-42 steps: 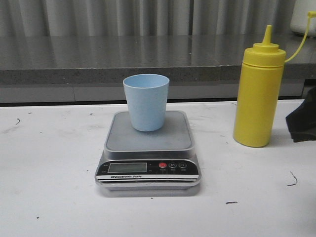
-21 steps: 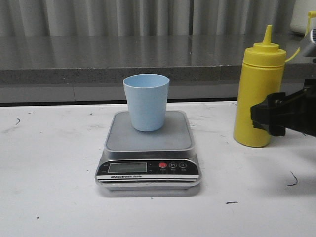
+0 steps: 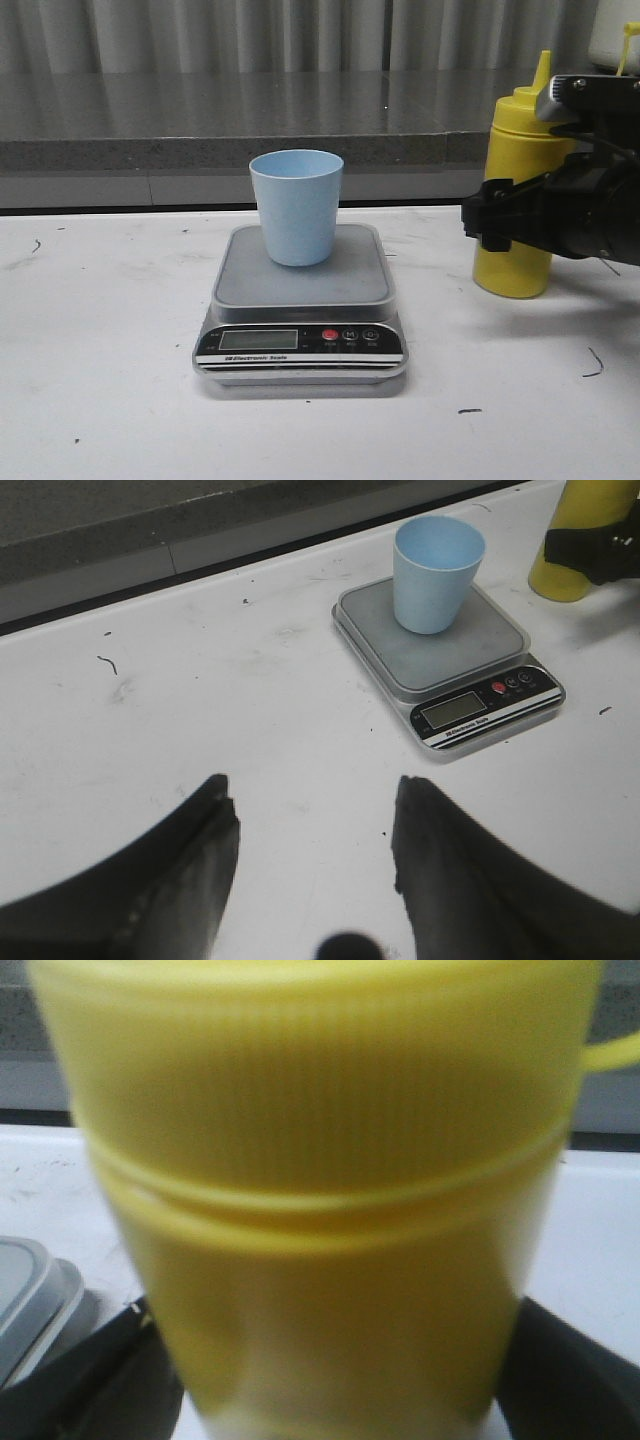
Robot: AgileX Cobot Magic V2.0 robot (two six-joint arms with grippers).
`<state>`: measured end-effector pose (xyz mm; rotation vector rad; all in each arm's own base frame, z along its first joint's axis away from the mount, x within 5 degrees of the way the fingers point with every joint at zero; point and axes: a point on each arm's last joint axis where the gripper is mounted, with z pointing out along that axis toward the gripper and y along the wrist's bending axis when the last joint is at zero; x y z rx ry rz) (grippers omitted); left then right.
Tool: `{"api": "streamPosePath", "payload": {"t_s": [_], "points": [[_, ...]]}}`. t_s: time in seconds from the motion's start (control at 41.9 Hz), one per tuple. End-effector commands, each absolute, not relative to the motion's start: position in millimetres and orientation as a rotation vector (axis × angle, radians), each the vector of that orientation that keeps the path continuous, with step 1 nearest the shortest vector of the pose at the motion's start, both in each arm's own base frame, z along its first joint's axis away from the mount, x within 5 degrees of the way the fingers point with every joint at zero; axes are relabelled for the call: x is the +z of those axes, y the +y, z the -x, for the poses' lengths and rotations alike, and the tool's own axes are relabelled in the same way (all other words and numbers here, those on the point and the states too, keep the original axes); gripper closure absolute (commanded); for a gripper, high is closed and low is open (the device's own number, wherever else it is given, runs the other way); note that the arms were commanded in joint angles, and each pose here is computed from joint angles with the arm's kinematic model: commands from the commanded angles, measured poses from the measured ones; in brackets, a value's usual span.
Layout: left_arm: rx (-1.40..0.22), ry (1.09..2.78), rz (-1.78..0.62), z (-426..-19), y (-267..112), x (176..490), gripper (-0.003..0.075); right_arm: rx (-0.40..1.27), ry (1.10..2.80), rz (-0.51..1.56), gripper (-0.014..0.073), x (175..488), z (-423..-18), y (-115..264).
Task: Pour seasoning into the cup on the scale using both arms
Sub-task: 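Reach the right gripper to the yellow squeeze bottle and grasp it, then lift the yellow bottle with the right gripper and tilt nozzle toward cup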
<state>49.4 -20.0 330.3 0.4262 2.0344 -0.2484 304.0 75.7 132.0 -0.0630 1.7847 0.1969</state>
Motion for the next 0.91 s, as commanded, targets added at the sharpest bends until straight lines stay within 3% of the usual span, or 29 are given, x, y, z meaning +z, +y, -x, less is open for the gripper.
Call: {"api": "streamPosePath", "payload": {"t_s": [0.0, 0.143, 0.334, 0.668, 0.883], "points": [[-0.278, 1.948, -0.404, -51, -22, 344, 0.0365, 0.208, 1.642, 0.045, -0.0019, 151, -319, 78], [-0.278, 1.948, -0.404, -51, -22, 344, 0.0365, 0.207, 1.642, 0.04, 0.0008, 147, -329, 80], [-0.297, 1.943, -0.433, -51, -23, 344, 0.0365, 0.207, 1.652, 0.041, 0.0279, 148, -328, 80], [-0.297, 1.943, -0.433, -51, -23, 344, 0.0365, 0.212, 1.705, 0.124, 0.028, 202, -314, 81], [-0.297, 1.943, -0.433, -51, -23, 344, 0.0365, 0.136, 1.776, 0.315, 0.028, 249, -299, 82]]}}
